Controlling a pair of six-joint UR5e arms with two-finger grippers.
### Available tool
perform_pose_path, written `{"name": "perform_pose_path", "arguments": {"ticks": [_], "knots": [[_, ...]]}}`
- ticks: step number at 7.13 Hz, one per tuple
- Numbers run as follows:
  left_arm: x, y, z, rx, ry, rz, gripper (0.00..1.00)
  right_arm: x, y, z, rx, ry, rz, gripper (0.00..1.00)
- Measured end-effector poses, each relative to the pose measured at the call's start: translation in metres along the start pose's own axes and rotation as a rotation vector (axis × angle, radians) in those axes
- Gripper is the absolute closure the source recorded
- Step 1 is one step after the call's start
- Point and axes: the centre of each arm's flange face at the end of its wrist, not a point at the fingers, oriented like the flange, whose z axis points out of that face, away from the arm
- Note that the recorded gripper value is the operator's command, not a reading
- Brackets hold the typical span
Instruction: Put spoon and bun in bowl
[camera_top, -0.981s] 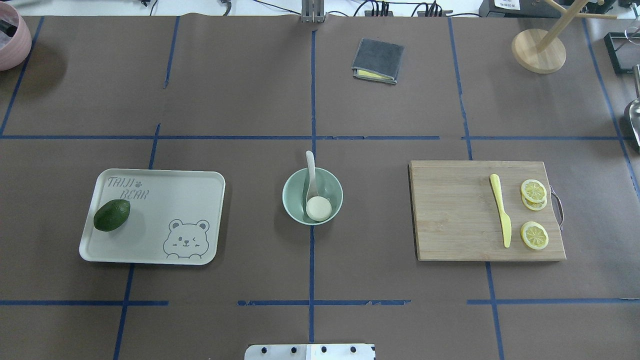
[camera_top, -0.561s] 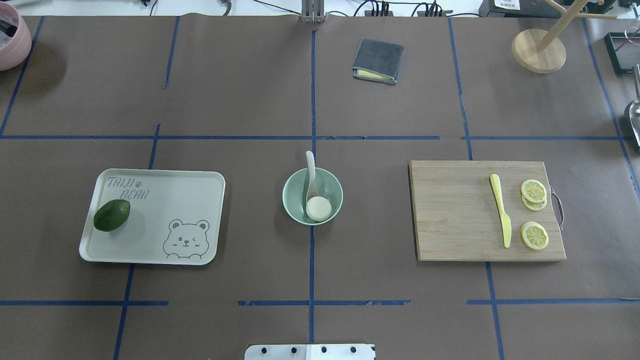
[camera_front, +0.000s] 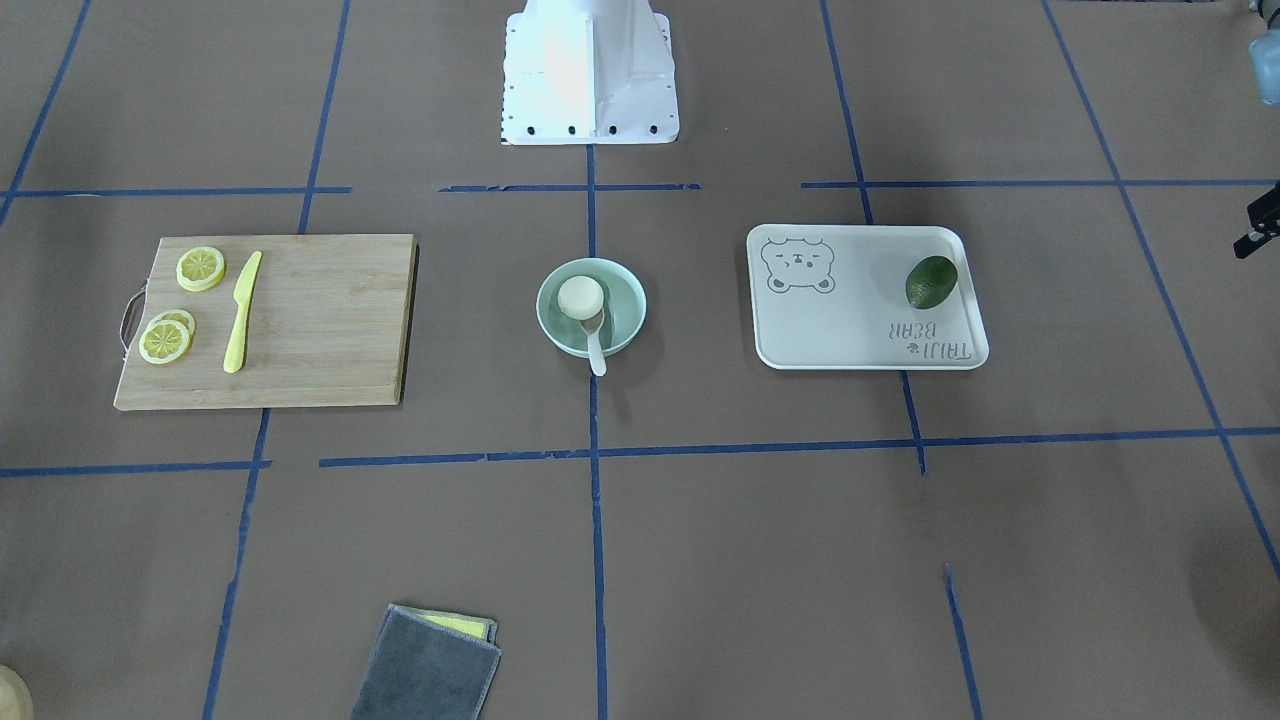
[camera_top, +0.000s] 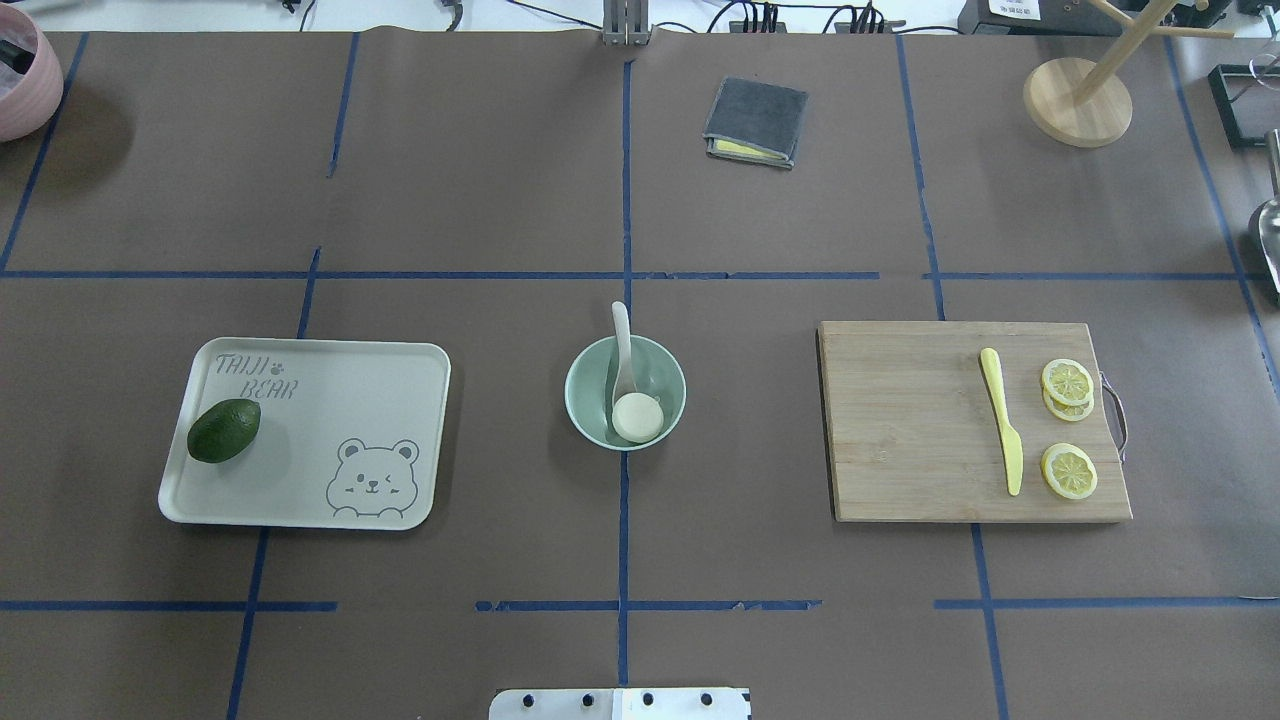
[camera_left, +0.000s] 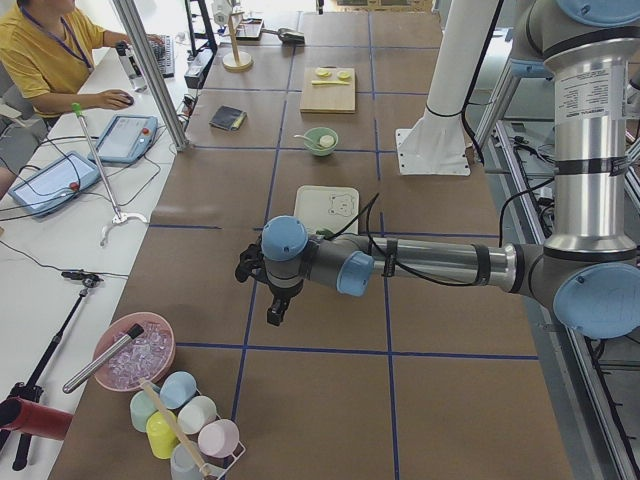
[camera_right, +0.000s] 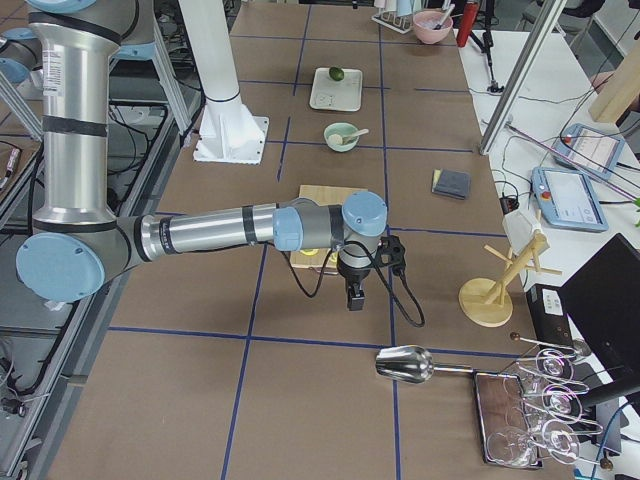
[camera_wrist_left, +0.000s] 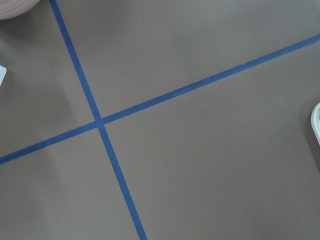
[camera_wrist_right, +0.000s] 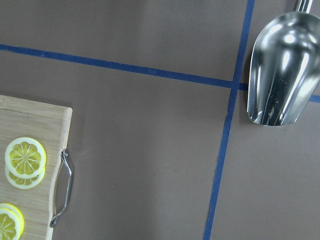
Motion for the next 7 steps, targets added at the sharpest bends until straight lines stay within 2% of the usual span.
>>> {"name": "perform_pose_path", "arguments": {"ticks": [1, 2, 7], "knots": [[0.003, -0.002, -0.004, -0.015, -0.002, -0.037, 0.00, 0.002, 0.001, 0.002, -0.003, 0.001, 0.004, 0.00], [0.004, -0.003, -0.010, -0.025, -0.004, -0.034, 0.00, 0.003, 0.002, 0.003, -0.007, 0.002, 0.007, 0.00], [-0.005, -0.008, -0.028, -0.007, -0.024, 0.003, 0.00, 0.003, 0.003, 0.003, -0.006, -0.003, 0.002, 0.00]]}}
